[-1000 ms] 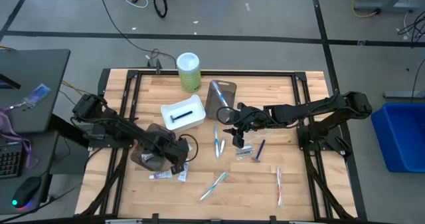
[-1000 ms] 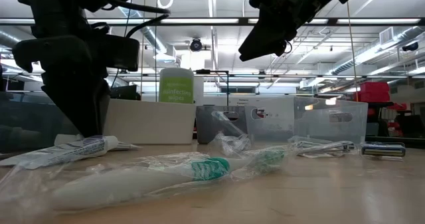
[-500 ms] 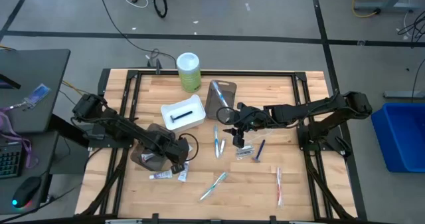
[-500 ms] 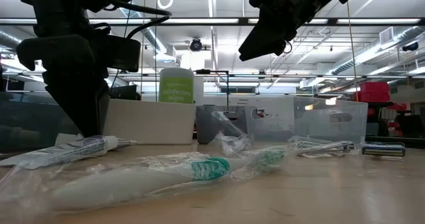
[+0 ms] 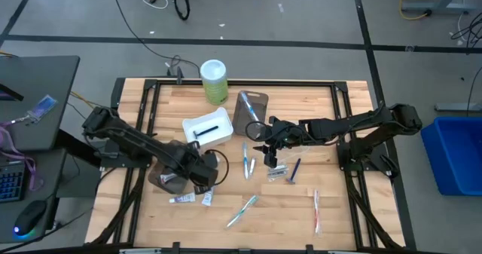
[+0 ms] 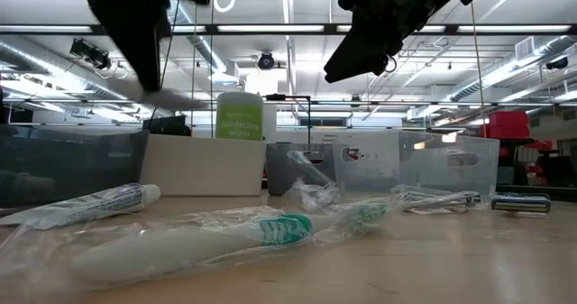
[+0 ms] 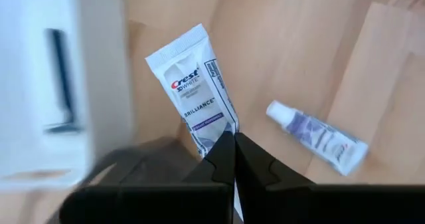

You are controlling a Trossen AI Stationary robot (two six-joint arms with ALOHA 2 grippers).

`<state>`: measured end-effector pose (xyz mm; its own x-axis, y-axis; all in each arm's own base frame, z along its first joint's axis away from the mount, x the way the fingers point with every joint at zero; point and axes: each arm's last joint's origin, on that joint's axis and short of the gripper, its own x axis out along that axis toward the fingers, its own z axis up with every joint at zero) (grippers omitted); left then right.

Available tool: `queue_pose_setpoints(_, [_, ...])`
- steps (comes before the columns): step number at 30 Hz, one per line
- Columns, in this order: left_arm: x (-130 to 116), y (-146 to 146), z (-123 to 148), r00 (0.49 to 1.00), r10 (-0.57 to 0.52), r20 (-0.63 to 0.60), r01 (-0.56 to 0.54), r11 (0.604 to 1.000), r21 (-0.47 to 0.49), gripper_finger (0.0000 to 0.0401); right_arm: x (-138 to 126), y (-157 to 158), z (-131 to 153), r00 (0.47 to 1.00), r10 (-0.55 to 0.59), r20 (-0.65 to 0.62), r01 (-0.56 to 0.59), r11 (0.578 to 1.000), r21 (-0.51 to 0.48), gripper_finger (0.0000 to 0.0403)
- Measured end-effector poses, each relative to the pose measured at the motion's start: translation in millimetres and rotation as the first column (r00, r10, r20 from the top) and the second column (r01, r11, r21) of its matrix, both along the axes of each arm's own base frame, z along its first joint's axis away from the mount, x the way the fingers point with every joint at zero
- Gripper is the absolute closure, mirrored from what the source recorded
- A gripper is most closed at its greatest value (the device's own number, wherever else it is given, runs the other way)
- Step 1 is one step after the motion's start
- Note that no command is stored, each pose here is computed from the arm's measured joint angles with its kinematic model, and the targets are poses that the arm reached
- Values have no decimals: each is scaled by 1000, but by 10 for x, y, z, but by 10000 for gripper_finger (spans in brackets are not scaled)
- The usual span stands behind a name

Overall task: Pick & Place Travel size toiletries
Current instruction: Put the purple toothpaste into the bottom black bin, then put the blue razor into the white bin

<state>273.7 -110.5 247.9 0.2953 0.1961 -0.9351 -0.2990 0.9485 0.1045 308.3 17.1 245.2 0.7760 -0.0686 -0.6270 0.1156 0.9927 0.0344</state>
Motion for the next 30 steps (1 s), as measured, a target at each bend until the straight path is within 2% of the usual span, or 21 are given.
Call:
queue_pose_setpoints(3, [-60, -45, 265, 1000, 6, -22, -5, 998, 56, 397, 0, 0, 0, 1000, 0, 0, 0, 1000, 0, 256])
queue_pose_setpoints(5, [-122, -66, 349, 998, 33, -44, -29, 996, 84, 397, -2, 0, -2, 1000, 0, -3, 0, 1000, 0, 256])
queue_pose_setpoints(8, [-268, -89, 348, 987, 102, -125, -86, 988, 127, 399, -11, 1, -12, 1000, -5, -16, 5, 1000, 6, 258])
queue_pose_setpoints(12, [-512, -112, 188, 934, 231, -272, -183, 965, 189, 391, -19, 1, -20, 1000, -6, -28, 6, 1000, 7, 258])
queue_pose_setpoints(16, [-696, -142, -45, 873, 277, -402, -236, 960, 150, 380, -20, 1, -22, 1000, -6, -30, 6, 1000, 7, 260])
queue_pose_setpoints(22, [-776, -105, -394, 839, 257, -479, -238, 966, 102, 358, -20, 1, -22, 1000, -6, -30, 6, 1000, 7, 261])
queue_pose_setpoints(26, [-752, -19, -436, 821, 225, -524, -220, 973, 72, 332, -20, 6, -21, 1000, -13, -28, 13, 1000, 16, 262])
queue_pose_setpoints(30, [-658, 49, -367, 832, 160, -531, -177, 984, 20, 305, -20, 6, -21, 999, -35, -26, 37, 998, 44, 263])
